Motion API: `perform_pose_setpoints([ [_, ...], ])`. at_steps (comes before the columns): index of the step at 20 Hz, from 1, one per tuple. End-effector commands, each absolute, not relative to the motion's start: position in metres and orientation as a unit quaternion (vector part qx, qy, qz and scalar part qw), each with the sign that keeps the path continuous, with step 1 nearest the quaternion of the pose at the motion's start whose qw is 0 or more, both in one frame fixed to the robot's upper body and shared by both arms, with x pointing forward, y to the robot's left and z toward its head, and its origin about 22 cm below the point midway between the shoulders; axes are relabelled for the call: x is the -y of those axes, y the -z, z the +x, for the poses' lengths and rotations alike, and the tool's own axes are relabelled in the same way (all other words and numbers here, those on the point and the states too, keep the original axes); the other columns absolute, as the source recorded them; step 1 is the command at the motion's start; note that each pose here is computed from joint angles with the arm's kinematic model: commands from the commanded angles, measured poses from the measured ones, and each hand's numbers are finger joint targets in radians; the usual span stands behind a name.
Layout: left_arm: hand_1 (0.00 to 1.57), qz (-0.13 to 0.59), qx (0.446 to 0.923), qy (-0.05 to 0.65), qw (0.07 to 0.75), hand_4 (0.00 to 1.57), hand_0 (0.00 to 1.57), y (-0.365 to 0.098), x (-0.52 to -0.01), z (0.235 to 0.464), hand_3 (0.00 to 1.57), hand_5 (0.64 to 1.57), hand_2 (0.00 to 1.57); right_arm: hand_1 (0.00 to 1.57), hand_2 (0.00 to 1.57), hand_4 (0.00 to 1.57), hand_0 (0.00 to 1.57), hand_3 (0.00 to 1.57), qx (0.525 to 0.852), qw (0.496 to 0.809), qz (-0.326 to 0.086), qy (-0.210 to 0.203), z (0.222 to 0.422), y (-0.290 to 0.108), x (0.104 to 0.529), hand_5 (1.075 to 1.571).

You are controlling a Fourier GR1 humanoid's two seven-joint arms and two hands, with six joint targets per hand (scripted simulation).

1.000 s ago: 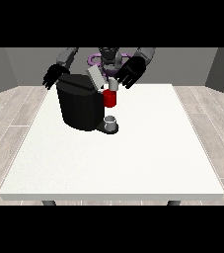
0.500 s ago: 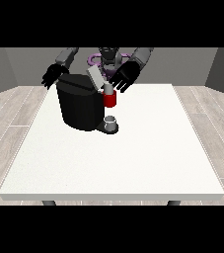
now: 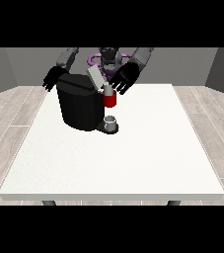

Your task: Insert the coffee pod into the coffee machine and close the lid

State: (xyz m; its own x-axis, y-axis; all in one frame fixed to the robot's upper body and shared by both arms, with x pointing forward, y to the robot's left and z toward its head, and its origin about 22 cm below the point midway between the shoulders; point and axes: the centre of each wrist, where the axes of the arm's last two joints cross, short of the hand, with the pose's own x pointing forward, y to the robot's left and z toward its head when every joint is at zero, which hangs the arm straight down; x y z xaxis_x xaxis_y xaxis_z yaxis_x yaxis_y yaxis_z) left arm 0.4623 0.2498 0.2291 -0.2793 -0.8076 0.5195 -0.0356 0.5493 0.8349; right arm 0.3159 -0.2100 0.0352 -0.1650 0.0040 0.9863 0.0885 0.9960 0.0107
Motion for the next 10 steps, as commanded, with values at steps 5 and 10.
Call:
perform_pose_setpoints([
  [5,1.22,0.314,0.696,0.368,0.531,0.49,1.22,-0.215,-0.271,0.461,1.20,1.571,1.27,0.00,0.00,0.44,0.00,0.00,0.764,0.645,-0.021,0.024,0.308,-0.039,0.220,1.571],
  [10,1.22,0.281,0.689,0.380,0.549,0.48,1.22,-0.209,-0.263,0.462,1.17,1.571,1.27,0.00,0.00,0.42,0.00,0.00,0.751,0.659,-0.031,0.039,0.310,-0.036,0.224,1.571],
])
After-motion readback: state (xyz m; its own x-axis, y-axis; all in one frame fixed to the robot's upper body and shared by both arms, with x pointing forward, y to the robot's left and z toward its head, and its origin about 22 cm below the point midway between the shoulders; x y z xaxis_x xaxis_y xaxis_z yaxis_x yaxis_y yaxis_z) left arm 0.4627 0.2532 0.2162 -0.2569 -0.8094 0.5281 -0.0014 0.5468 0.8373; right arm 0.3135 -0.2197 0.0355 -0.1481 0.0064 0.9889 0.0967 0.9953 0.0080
